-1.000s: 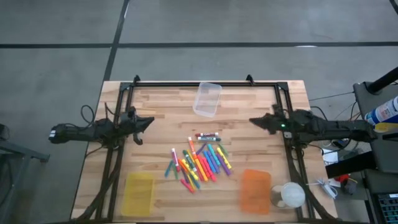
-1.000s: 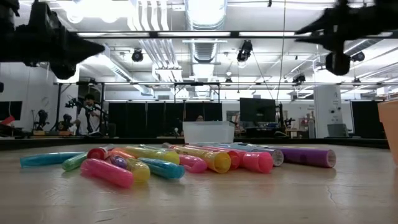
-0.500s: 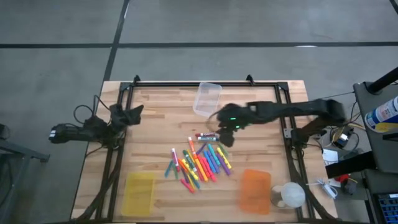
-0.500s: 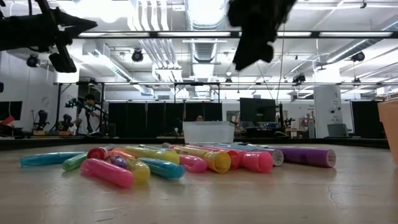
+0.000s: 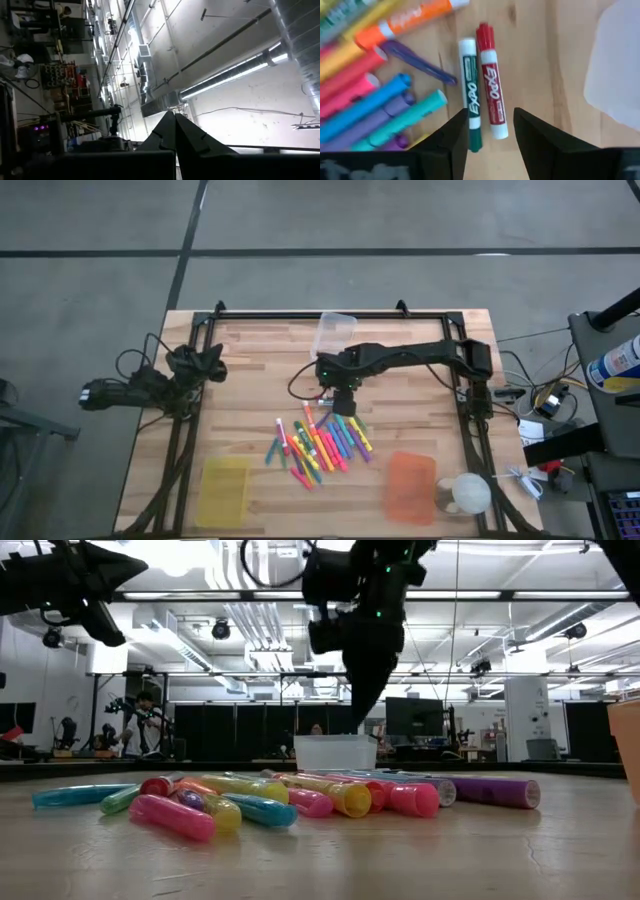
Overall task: Pick & Place Markers
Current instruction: Put the red and white marker pen into the white bin
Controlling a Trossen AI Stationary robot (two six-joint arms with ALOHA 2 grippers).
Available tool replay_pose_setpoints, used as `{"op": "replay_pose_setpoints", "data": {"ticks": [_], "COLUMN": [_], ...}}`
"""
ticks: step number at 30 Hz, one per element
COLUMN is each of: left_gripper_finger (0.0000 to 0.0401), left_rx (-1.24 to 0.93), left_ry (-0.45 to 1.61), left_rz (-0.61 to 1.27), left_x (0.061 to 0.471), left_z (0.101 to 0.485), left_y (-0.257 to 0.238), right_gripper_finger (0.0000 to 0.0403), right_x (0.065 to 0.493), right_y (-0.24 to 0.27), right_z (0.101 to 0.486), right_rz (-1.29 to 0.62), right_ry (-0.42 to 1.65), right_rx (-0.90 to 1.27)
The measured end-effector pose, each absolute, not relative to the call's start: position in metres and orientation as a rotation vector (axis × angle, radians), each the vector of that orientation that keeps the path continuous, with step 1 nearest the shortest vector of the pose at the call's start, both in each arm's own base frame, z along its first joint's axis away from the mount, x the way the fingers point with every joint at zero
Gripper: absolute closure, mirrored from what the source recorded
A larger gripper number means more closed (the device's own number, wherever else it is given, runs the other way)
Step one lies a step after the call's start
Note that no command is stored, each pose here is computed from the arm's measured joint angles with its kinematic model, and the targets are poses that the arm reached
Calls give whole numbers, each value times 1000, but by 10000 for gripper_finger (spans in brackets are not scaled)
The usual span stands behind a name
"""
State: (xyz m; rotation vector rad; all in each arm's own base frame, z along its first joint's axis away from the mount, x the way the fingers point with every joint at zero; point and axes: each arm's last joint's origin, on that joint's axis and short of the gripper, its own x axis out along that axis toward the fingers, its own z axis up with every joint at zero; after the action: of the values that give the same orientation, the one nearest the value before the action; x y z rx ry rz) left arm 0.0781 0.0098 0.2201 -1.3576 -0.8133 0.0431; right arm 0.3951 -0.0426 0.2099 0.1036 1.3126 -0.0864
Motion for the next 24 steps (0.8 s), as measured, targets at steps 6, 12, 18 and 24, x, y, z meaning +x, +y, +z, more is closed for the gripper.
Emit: {"op": "replay_pose_setpoints", "data": {"ticks": [6,12,18,24], "left_gripper_finger": [401,401,401,401], "left_rx": [-1357,-1355,-1355,-1348], "left_ry": [-817,-815,-814,-813], "left_rz": [29,29,29,33], "left_x": [77,77,77,77], "left_z": [223,223,223,223], "left_y": [10,10,10,10], "right_gripper_finger": [236,231,237,254], "right_x": [398,401,403,404], "right_y": [-51,-54,-56,-59], "right_z": [186,167,145,142], "right_rz": [-38,-24,-6,-11], "right_ry": [1374,1419,1478,1475], "right_rx": [109,95,85,89]}}
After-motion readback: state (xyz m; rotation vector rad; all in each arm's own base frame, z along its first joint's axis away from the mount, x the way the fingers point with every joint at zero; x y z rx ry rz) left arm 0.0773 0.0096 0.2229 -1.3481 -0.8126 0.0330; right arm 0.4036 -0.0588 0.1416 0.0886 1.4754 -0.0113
